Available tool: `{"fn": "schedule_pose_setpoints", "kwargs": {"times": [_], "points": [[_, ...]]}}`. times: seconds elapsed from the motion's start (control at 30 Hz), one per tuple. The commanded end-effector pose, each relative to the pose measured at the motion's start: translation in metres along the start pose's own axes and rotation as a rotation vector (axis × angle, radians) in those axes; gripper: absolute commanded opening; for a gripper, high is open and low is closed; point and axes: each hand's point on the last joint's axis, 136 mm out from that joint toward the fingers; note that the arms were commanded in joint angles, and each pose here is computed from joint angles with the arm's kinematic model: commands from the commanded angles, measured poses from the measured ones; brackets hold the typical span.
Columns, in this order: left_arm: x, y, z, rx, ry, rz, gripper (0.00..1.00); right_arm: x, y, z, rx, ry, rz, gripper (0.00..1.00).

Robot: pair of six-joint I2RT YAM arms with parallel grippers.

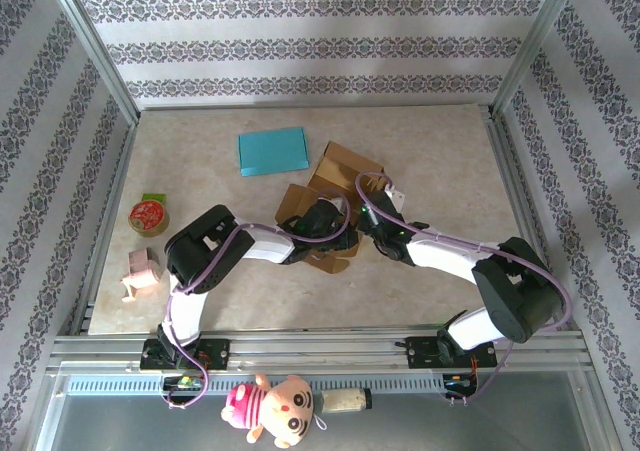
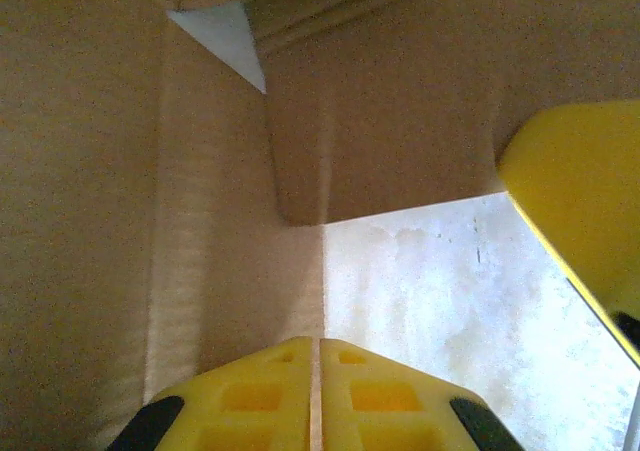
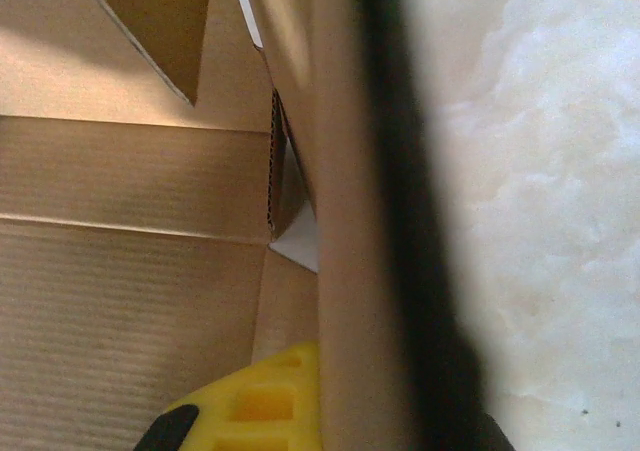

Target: Fold the paper box

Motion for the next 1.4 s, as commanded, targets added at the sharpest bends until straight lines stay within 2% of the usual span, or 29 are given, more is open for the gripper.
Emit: {"fn": "schedule_pose_setpoints", "kwargs": {"times": [0.0,0.1,0.3,0.47,0.53,0.87,1.37], "points": [[-0.020,-0.028,-0.009,-0.002,0.009,-0.098,0.13,0.007,0.022,-0.032,-0.033,0.104,0.056,0.01],[-0.033,-0.036,-0.013,-0.001,0.010,-0.140,0.17,0.008,0.022,-0.032,-0.045,0.109,0.056,0.01],[-0.055,-0.040,-0.002,0.027,-0.063,-0.167,0.18,0.008,0.021,-0.031,-0.055,0.111,0.052,0.01],[-0.058,-0.023,0.040,0.128,-0.295,-0.067,0.15,0.006,0.019,-0.027,-0.065,0.102,0.054,0.01],[-0.054,-0.016,0.049,0.145,-0.318,-0.039,0.13,0.004,0.018,-0.024,-0.074,0.098,0.056,0.01],[-0.020,0.003,0.045,0.070,-0.189,-0.003,0.04,-0.002,0.014,-0.005,-0.093,0.055,0.052,0.01],[-0.012,-0.004,0.028,0.039,-0.092,-0.028,0.02,-0.002,0.002,0.050,-0.010,-0.060,0.048,0.06]]}}
Point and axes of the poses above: each hand's point on the last joint's axis, 136 mm out from that joint toward the fingers, its own x axis out along the fingers, its own z axis along the line the jaws close on, y = z × x, and after that the axes turned 12 degrees about x, right-handed
